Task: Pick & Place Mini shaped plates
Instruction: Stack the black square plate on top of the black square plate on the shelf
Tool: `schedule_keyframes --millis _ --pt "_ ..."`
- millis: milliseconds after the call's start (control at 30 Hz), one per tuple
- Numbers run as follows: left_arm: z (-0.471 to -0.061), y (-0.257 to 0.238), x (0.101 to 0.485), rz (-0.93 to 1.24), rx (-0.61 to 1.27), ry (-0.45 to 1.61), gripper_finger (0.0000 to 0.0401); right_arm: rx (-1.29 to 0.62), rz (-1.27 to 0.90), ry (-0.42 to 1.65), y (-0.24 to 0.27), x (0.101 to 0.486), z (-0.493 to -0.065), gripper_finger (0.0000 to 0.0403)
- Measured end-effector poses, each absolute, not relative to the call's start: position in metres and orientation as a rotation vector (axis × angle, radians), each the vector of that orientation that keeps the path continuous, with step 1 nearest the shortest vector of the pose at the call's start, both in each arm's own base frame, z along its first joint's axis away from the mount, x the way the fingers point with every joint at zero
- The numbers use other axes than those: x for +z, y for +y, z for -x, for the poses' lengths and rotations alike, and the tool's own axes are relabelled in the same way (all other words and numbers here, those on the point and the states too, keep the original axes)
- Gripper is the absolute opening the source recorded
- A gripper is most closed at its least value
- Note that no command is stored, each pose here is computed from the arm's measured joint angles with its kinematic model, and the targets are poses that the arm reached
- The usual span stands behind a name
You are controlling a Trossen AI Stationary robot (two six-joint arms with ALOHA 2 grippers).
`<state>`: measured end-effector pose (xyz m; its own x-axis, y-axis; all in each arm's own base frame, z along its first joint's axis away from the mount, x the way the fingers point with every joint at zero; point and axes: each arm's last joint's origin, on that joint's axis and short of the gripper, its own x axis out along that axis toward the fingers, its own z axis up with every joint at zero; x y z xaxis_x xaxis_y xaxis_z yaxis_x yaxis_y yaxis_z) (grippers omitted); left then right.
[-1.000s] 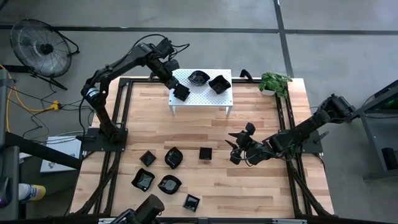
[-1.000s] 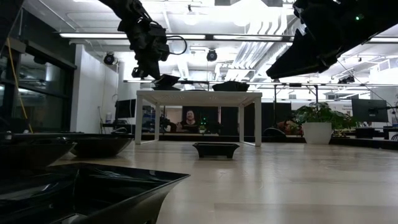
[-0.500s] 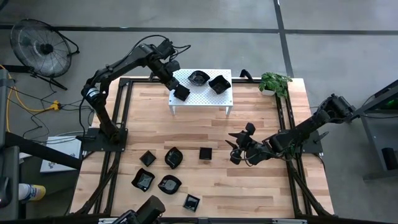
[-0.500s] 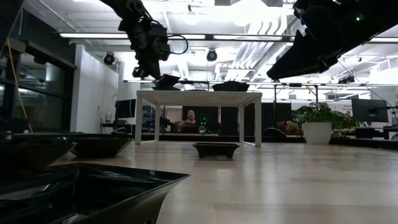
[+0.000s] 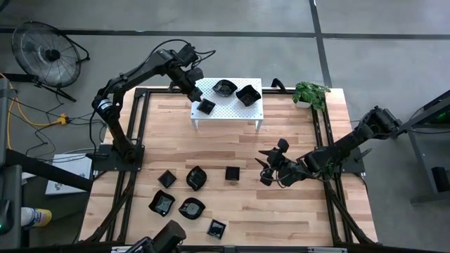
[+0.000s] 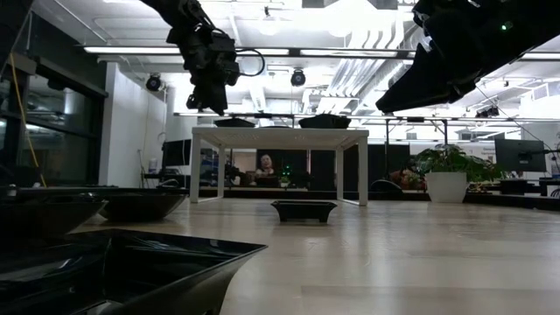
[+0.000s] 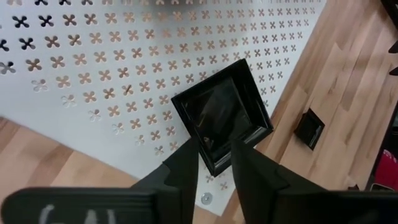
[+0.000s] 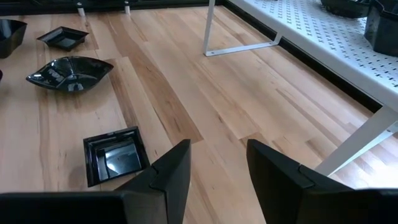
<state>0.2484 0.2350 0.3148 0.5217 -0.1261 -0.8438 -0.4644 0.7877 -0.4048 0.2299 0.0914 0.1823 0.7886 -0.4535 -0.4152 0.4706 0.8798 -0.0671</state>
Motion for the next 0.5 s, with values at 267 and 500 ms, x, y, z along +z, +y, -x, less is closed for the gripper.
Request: schedule_keyframes --millis 267,500 --pt "-0.246 0.234 0.319 0.531 0.17 1.018 0.0097 -0.424 -0.008 0.472 0.093 0.182 -0.231 0.0152" --pt "-0.234 0.219 0.345 0.211 0.235 1.045 0.0097 -0.318 0.017 0.489 0.098 0.192 -0.237 0.0152"
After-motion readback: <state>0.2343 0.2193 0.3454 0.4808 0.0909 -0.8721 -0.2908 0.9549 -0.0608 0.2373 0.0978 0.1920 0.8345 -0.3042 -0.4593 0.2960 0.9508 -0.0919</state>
